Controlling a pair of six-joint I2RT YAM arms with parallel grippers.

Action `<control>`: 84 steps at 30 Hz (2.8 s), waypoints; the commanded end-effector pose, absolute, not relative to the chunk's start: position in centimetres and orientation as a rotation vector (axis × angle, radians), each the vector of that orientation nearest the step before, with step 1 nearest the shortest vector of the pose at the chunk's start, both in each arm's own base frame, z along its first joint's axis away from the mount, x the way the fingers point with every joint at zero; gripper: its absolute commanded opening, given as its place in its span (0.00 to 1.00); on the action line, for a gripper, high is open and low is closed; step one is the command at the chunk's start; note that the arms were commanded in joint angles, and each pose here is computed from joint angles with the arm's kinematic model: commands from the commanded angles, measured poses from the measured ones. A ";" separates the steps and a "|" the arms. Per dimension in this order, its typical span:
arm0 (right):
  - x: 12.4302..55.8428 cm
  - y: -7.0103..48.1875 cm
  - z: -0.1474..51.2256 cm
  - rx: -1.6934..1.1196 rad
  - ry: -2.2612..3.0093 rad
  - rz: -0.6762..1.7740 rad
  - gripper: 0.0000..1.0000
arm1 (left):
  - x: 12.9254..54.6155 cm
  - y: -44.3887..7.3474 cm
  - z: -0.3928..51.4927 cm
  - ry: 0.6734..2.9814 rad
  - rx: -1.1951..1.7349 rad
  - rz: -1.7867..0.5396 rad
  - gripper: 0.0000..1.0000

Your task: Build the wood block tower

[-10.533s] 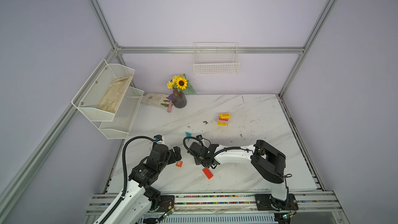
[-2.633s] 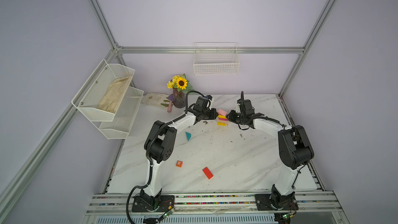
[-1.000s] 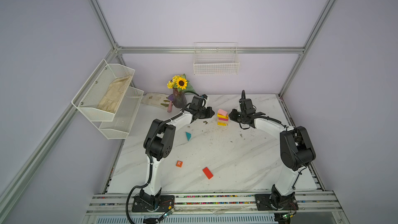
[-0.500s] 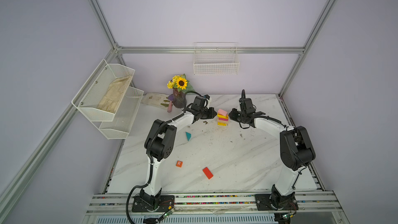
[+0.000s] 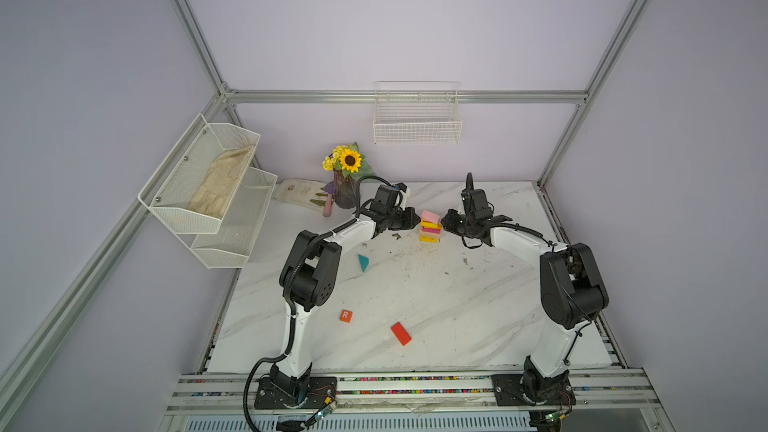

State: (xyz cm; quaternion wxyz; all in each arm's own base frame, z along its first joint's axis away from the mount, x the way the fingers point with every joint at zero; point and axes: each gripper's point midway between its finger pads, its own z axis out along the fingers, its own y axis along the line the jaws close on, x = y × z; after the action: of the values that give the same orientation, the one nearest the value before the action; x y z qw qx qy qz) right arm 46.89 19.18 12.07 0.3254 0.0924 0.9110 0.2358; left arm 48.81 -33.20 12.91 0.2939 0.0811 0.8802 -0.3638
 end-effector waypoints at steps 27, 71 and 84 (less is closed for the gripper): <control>49.3 17.8 9.1 0.341 2.437 0.605 0.24 | 50.1 -34.3 17.7 2.233 0.242 -0.977 0.15; 48.6 18.8 10.8 0.313 2.421 0.577 0.24 | 49.2 -34.4 20.8 2.174 0.251 -0.997 0.20; 46.2 18.3 15.9 0.272 2.322 0.578 0.37 | 48.7 -33.4 21.5 2.147 0.234 -0.965 0.38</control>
State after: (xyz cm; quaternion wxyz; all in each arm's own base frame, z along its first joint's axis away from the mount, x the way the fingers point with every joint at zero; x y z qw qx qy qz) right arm 47.26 17.70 14.53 0.3469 0.1187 0.9042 0.2192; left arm 48.69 -33.27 17.73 0.3405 0.0845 0.8638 -0.3616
